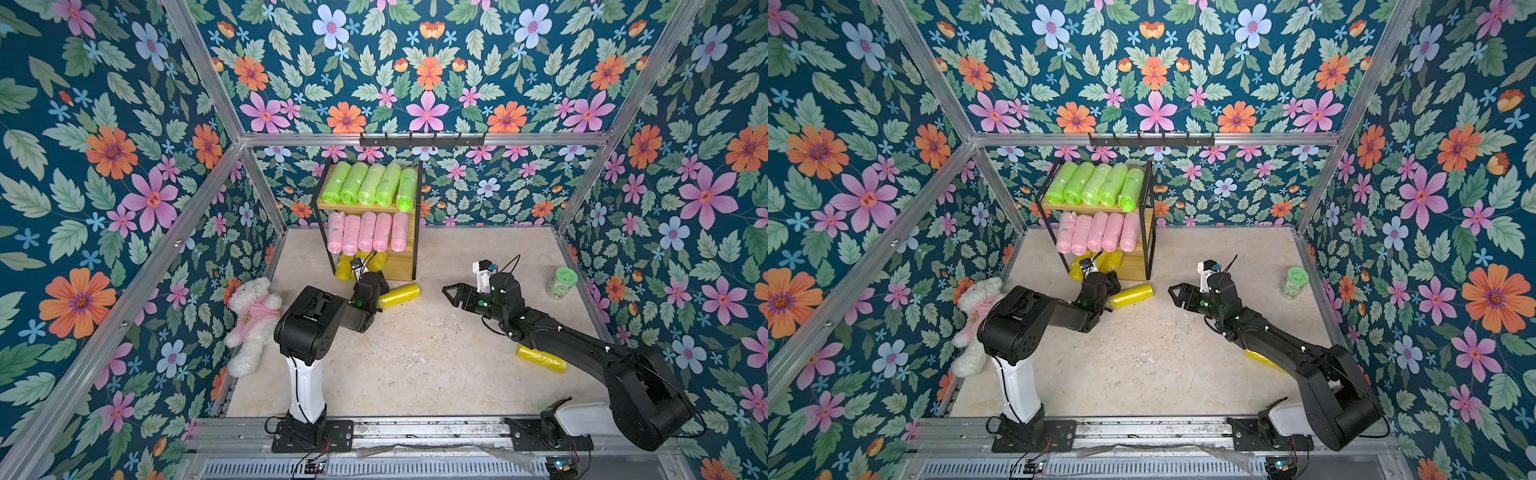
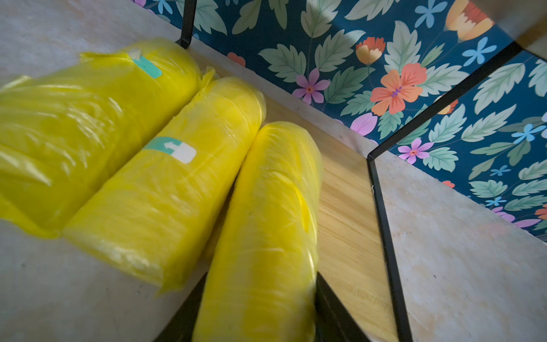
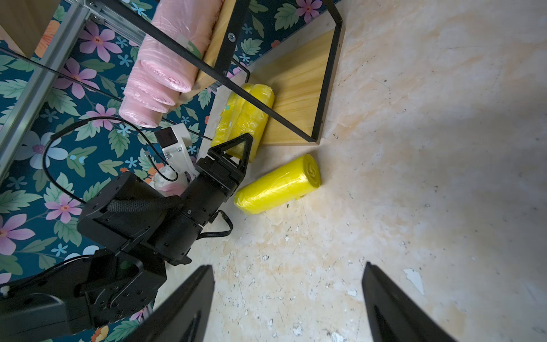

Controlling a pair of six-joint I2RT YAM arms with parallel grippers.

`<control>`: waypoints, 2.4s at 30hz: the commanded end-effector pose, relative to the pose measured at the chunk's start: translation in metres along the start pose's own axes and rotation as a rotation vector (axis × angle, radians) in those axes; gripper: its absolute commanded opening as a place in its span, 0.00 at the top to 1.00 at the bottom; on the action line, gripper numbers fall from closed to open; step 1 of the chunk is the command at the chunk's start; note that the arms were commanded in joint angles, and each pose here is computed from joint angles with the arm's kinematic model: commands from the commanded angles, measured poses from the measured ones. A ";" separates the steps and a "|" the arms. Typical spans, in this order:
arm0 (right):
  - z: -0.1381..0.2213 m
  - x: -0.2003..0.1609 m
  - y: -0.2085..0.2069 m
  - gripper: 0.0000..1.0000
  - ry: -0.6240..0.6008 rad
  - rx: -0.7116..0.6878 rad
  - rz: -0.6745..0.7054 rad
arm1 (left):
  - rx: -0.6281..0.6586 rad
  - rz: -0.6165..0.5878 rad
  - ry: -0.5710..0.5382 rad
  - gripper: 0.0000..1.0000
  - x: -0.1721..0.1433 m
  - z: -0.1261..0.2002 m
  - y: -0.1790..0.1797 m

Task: Sort the rolls of trash bags by color and place them on the shelf
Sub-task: Place the roll of trash bags on the shelf.

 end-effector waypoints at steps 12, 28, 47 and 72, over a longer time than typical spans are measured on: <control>0.004 0.003 0.003 0.17 -0.024 0.003 0.001 | 0.009 0.039 -0.047 0.41 0.007 0.001 0.000; 0.001 0.002 0.002 0.17 -0.017 0.007 -0.005 | -0.049 0.119 -0.043 0.24 0.017 0.022 -0.002; 0.001 -0.001 -0.001 0.17 -0.017 0.013 -0.012 | -0.214 0.169 0.049 0.43 0.007 0.070 0.009; -0.001 0.000 0.000 0.17 -0.003 0.002 -0.014 | -0.176 0.115 -0.009 0.55 0.010 0.014 0.004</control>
Point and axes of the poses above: each gripper's point midway between its finger pads, its own z axis back along the fingers, its own y axis along the line the jaws close on, x = y × z, the point moved 8 cm from there along z, back along the fingers, and after that the axes turned 6 degrees about -z, right-handed, at the moved point
